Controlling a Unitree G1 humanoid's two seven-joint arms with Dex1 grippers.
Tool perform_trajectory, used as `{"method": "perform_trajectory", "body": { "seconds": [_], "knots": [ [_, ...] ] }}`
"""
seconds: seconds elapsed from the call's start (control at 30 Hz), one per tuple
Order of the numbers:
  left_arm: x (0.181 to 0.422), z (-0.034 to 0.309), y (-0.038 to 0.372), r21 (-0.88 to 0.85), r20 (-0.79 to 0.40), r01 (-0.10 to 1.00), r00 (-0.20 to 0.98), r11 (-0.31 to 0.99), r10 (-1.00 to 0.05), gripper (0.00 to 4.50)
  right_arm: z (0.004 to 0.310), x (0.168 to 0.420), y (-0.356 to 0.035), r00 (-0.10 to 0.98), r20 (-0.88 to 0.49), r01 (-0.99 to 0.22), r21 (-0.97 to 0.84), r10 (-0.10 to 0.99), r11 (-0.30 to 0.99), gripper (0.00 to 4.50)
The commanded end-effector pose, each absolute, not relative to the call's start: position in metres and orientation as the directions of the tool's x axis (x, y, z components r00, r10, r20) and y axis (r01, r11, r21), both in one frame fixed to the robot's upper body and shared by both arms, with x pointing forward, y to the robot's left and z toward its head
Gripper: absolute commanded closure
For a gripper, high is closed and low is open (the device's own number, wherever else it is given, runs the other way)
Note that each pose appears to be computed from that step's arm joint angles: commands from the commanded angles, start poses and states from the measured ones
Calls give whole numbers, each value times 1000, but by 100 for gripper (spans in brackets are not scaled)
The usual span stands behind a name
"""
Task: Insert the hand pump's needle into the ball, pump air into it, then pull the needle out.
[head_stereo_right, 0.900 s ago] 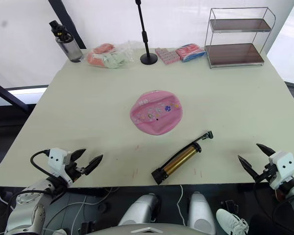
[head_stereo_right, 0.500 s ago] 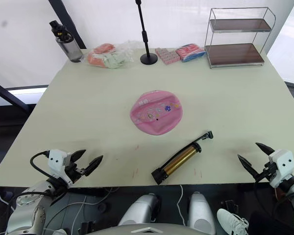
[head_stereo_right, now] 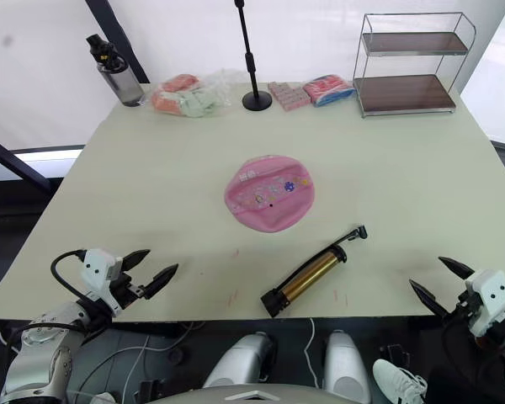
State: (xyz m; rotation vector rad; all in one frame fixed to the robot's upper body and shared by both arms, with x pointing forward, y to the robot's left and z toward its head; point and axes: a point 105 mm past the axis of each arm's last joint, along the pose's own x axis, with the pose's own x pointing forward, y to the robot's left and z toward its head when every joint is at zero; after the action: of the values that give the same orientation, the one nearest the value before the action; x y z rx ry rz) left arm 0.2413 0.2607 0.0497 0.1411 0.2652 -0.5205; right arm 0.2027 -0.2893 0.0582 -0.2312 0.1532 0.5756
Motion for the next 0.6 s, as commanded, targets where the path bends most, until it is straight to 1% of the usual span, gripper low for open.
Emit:
{"method": "perform_trajectory", "body": {
  "seconds": [0.03,0.2,0.27,0.3,0.37,0.4,0.47,0.5,0.6],
  "knots": [
    [242,63,235,76,-290,622,762,780,-579,3,86,200,-280,791,-150,-611,-197,593,766,0],
    [248,69,210,82,-325,703,689,706,-648,3,98,198,-270,751,-129,-660,-178,647,730,0],
    [248,66,198,75,-366,751,633,656,-683,3,101,198,-269,741,-127,-671,-180,659,720,0],
    [248,70,188,65,-350,778,604,625,-716,26,102,198,-268,735,-126,-677,-181,666,713,0],
    [248,74,175,36,-325,808,566,588,-758,52,104,197,-266,727,-121,-686,-181,676,705,0],
    [248,75,169,37,-326,822,548,569,-770,91,104,197,-265,724,-119,-689,-183,680,701,0],
    [251,73,161,50,-339,838,525,543,-780,150,105,196,-265,716,-121,-696,-186,687,693,0],
    [252,73,153,47,-341,851,506,523,-792,186,105,195,-265,714,-119,-699,-186,690,691,0],
    [259,71,134,22,-342,868,473,497,-812,186,106,192,-264,708,-115,-705,-189,697,684,0]
  ]
}}
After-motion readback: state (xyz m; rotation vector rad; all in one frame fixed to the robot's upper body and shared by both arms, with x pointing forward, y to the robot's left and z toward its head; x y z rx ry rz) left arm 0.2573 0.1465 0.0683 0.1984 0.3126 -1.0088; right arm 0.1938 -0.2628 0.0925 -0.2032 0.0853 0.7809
